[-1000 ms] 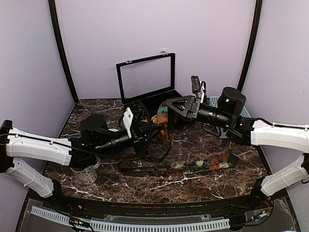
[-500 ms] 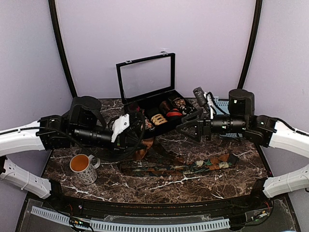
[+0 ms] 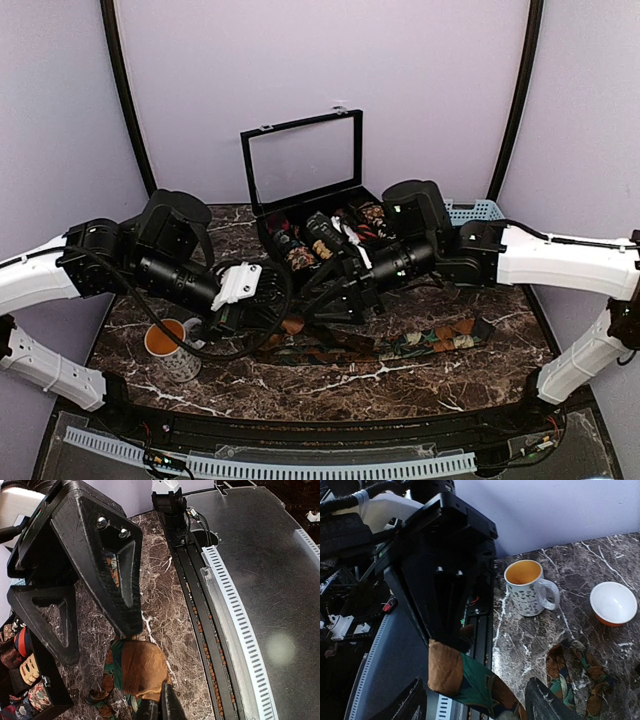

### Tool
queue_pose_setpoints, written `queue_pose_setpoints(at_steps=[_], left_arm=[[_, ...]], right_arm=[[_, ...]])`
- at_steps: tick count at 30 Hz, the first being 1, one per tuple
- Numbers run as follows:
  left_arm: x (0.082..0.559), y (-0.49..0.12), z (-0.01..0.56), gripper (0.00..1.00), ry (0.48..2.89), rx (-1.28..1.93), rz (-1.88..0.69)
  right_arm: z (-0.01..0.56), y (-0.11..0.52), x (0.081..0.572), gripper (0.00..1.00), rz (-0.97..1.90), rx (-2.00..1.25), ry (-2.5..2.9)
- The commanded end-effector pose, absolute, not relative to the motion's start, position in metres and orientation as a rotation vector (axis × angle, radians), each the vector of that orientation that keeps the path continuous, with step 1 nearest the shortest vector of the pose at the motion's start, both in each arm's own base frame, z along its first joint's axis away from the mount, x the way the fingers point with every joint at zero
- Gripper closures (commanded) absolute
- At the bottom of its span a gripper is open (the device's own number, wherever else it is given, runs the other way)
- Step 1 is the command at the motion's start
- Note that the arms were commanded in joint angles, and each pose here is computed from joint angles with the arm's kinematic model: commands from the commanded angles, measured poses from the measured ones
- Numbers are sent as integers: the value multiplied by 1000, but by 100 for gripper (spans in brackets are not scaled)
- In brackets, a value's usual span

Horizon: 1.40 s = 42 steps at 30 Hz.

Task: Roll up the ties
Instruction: Pass from the left arm to the right

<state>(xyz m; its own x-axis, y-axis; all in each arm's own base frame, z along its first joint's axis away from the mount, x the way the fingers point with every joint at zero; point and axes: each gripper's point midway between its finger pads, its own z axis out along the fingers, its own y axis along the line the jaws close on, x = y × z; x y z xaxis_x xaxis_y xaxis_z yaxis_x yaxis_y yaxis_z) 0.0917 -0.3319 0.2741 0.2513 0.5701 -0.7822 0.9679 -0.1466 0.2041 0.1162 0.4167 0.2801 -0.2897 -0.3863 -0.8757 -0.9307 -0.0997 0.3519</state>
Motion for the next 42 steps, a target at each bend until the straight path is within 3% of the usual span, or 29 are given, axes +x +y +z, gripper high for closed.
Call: queue_pose_setpoints(at_steps=[1,5,7,14,16,17,20,23,25,32,42], left_arm=[[82,-327,281,98,1317,1856,-712],[83,-327,277,99,1315,1881,-692],[83,-327,273,99,1322,1897,-681],[88,-321,279,100,1298,1851,-632],[93,-320,288,99,1285,1791,-612],[97,-320,292,95,1283,1746,-604],[125,-316,310,72,1327,1489,-532],[151,-302,329,46,1344,1204,-487],[167,-290,336,36,1383,1048,-487],[229,-283,271,35,1710,903,-479],[261,-320,133,45,2066,996,-429]], right_arm=[[295,431,87,33,1514,-1558,1587],[285,440,69,35,1548,-1640,1600],[281,444,66,41,1551,-1661,1614],[278,442,64,92,1556,-1663,1645],[280,440,64,100,1559,-1651,1647],[283,440,65,100,1552,-1636,1647],[310,439,92,100,1492,-1478,1630],[357,421,155,100,1424,-1126,1642],[390,392,203,100,1380,-852,1627],[461,278,298,100,1038,-175,1608],[440,190,313,100,754,280,1631]])
